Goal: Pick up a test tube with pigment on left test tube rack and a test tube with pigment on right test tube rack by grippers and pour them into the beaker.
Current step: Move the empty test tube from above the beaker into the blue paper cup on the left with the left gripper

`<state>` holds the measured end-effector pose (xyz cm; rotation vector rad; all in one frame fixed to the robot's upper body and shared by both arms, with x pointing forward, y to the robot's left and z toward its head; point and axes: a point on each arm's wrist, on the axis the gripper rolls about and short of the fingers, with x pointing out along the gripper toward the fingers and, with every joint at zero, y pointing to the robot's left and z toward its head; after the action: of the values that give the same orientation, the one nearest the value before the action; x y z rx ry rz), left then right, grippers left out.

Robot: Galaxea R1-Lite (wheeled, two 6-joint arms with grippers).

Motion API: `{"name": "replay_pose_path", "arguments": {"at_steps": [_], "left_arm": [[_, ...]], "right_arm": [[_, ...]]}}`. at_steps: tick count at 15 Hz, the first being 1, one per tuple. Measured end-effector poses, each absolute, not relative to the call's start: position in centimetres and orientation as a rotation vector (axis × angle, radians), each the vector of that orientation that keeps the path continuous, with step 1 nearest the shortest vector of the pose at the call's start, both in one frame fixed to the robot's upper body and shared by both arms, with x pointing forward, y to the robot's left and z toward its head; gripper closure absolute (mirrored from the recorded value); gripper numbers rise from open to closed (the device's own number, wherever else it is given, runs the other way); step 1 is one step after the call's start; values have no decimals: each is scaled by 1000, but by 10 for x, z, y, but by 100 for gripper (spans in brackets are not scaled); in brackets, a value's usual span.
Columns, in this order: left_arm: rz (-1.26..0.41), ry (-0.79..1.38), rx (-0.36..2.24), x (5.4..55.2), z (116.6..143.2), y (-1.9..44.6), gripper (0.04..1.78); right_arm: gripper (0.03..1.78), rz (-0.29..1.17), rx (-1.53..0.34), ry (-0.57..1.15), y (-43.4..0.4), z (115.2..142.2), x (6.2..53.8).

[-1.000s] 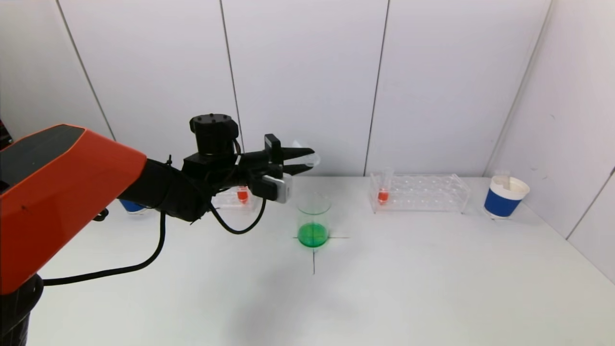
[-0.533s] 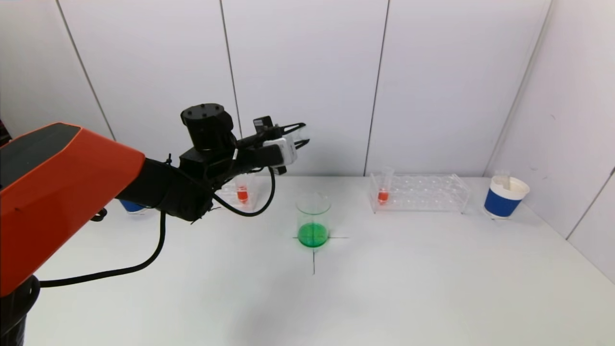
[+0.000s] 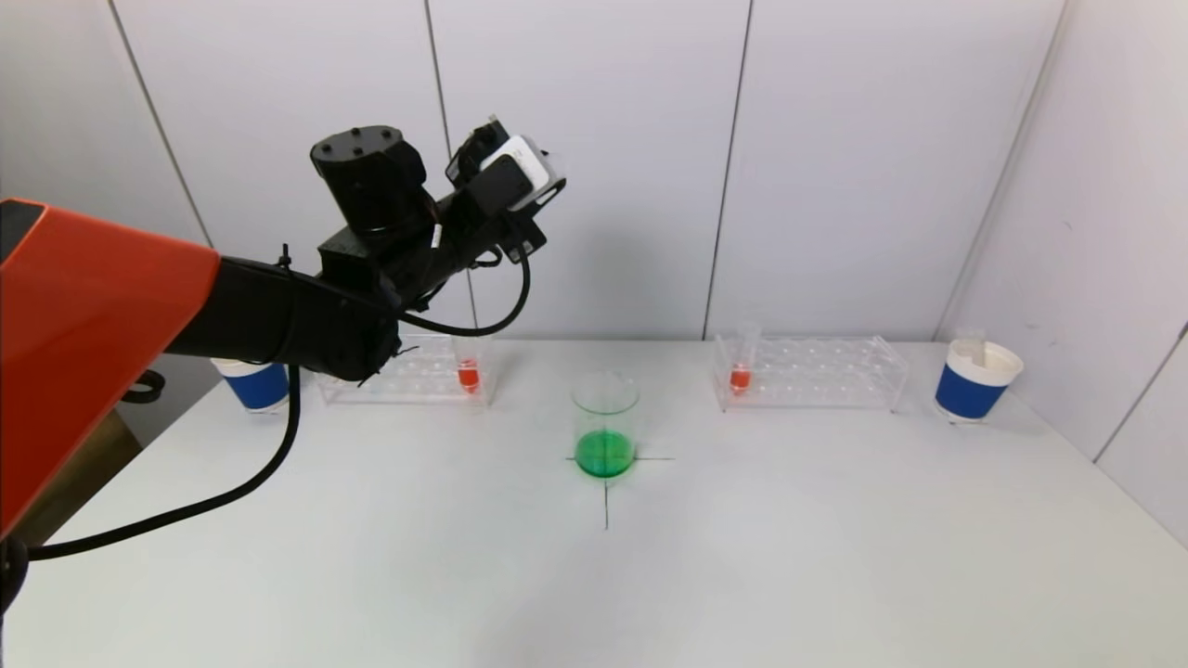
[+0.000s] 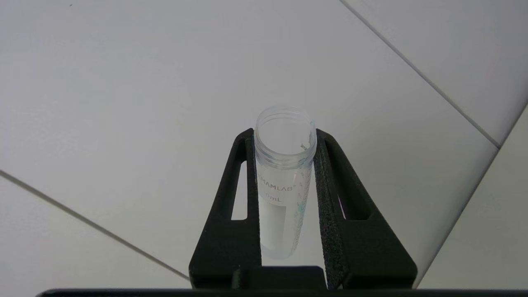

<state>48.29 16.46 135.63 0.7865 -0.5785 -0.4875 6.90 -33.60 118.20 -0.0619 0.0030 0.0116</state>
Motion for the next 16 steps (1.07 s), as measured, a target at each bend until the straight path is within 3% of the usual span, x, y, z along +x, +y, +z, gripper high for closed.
{"name": "replay_pose_path", "arguments": {"at_steps": [8, 16], "left_arm": [[-226, -249, 522, 458, 1393, 187, 140], [44, -35, 361, 450, 1409, 260, 140]], "right_arm": [[4, 12, -62, 3, -336, 1182, 69], [4, 12, -62, 3, -336, 1182, 69]]}}
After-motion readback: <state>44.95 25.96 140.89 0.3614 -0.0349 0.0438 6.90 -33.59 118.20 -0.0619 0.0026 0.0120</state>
